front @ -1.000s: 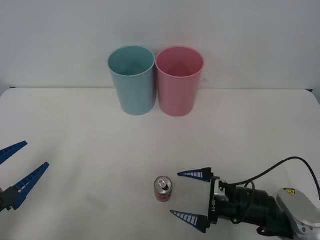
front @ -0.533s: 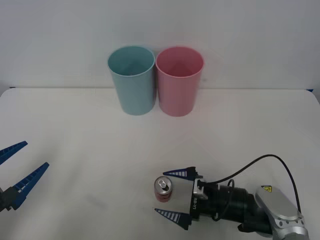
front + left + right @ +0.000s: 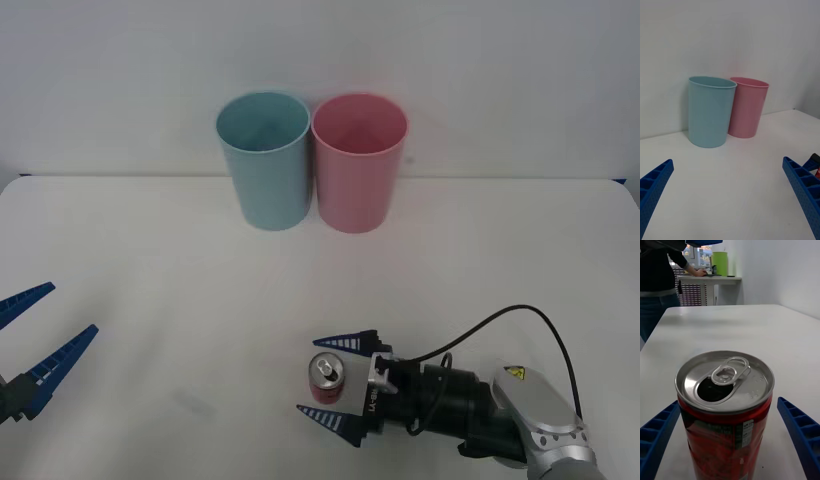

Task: Grasp the object on the table and drop it into the matching bin: aluminum can to the light blue bin, PET bottle to the pink bin.

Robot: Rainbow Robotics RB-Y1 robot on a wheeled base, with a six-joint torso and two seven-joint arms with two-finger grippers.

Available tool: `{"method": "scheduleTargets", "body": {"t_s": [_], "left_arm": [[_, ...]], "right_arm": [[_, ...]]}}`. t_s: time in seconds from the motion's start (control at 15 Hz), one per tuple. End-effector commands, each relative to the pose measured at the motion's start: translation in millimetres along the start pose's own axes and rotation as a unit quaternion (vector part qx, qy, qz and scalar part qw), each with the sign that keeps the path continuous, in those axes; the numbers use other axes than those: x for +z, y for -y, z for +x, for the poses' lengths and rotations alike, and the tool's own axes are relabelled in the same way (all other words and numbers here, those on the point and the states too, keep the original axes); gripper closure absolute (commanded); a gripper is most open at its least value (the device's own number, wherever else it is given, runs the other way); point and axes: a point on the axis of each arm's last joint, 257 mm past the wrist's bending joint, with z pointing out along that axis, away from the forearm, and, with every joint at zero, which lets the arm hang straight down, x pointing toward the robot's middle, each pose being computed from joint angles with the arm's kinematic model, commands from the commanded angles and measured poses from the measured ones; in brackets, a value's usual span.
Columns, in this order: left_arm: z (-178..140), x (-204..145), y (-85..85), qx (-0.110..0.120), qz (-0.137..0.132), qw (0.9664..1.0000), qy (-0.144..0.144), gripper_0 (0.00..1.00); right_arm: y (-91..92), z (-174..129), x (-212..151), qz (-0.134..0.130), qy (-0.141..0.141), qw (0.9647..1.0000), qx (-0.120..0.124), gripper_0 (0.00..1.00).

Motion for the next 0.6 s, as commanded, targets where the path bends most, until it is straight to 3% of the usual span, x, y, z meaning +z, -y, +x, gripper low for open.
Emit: {"method": "scheduleTargets", "body": {"t_s": [0.07,0.6], "left_arm": [[0.0,0.0,0.0,0.000,0.000,1.0000,0.000,0.00],[0.0,0.0,0.0,0.000,0.000,1.0000,0.000,0.00]], "right_arm": [[0.3,-0.3,-2.3,0.001,0.001,1.0000,0.004,1.00],[0.4,-3.0,-0.1,-0.004,0.004,1.0000,0.004,1.00]]}}
